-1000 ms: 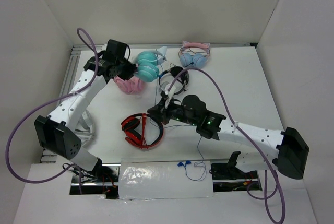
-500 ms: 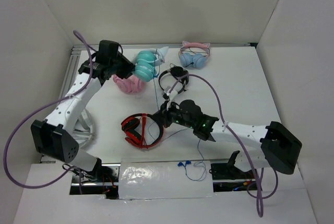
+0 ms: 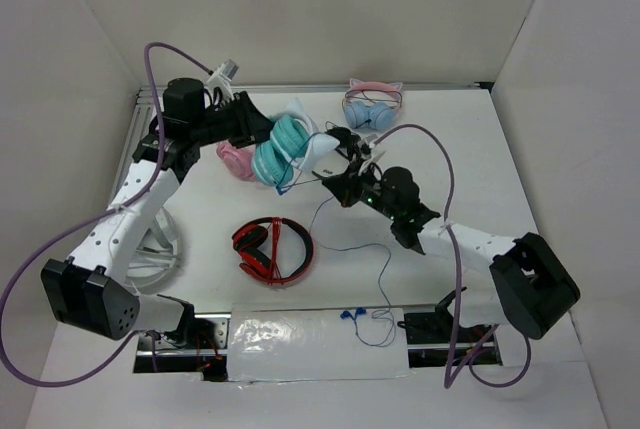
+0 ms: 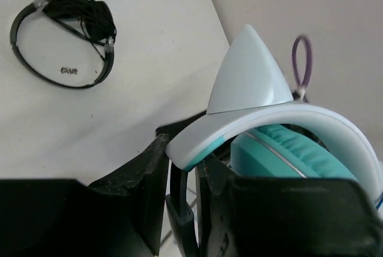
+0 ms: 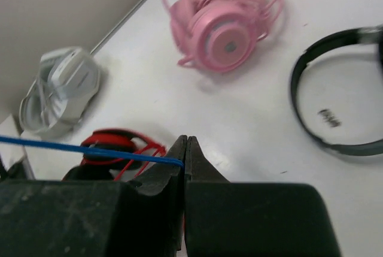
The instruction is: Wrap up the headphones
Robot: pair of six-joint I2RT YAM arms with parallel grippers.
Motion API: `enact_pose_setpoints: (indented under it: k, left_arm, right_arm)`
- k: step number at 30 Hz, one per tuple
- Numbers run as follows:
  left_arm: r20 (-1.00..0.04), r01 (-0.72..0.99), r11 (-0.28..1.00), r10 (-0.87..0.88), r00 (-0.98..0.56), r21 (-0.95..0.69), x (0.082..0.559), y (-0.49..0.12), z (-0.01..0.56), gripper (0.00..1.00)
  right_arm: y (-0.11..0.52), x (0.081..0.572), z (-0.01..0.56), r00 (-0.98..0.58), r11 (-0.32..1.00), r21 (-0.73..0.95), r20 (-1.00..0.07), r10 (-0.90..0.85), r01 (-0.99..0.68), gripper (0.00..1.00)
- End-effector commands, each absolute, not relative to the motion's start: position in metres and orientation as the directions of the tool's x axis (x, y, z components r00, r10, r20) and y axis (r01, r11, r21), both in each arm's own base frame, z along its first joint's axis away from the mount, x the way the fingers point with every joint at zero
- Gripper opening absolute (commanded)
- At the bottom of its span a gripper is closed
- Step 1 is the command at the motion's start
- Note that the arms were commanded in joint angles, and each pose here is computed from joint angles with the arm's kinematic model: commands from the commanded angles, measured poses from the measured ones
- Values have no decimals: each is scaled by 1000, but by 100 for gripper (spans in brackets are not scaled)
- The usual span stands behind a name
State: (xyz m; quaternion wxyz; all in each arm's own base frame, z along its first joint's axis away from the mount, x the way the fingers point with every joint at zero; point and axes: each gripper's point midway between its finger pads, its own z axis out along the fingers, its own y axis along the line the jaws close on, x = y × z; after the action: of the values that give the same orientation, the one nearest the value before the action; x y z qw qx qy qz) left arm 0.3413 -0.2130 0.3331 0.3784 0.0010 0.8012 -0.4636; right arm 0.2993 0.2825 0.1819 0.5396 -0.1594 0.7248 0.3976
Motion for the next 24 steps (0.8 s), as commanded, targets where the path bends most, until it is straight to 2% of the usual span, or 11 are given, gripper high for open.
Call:
enact_pose_setpoints:
  k: [1, 6, 10, 14, 17, 19, 20, 21, 22, 23, 24]
  left_arm:
    - [-766, 639, 448, -191, -614, -625, 307, -227, 357, 0]
    - [-833, 684, 517, -109, -543, -514, 304, -236, 331, 0]
    - [-870, 706, 573, -25, -492, -415, 309, -234, 309, 0]
    - [-896, 727, 600, 37, -443, -335, 319, -231, 295, 0]
    - [-896, 718, 635, 90, -434, -284, 328, -232, 285, 0]
    - [-899, 696, 682, 131, -418, -224, 338, -229, 279, 0]
    - [-895, 691, 693, 152, -419, -206, 343, -232, 272, 0]
    - [-892, 667, 726, 176, -417, -168, 354, -229, 265, 0]
    - [-895, 661, 736, 187, -405, -145, 355, -229, 266, 0]
    - [-887, 658, 742, 209, -411, -130, 359, -232, 258, 0]
    - [-887, 614, 783, 206, -414, -105, 368, -227, 256, 0]
  right_arm:
    - [250, 331, 217, -300, 704, 400, -915, 270, -586, 0]
    - [220, 351, 260, -216, 764, 336, -942, 258, -552, 0]
    - [210, 350, 276, -235, 802, 241, -963, 129, -546, 0]
    - [220, 335, 299, -216, 733, 166, -976, 27, -659, 0]
    - [220, 325, 311, -159, 731, 116, -987, 10, -673, 0]
    - [221, 314, 303, -203, 717, 112, -978, -42, -688, 0]
    - [222, 311, 321, -197, 704, 106, -979, -49, -702, 0]
    - [220, 314, 331, -242, 725, 126, -969, -57, -677, 0]
    - [219, 311, 310, -327, 732, 167, -941, -80, -661, 0]
    - [221, 310, 331, -323, 719, 172, -943, -77, -673, 0]
    - [227, 309, 327, -370, 704, 208, -925, -83, -679, 0]
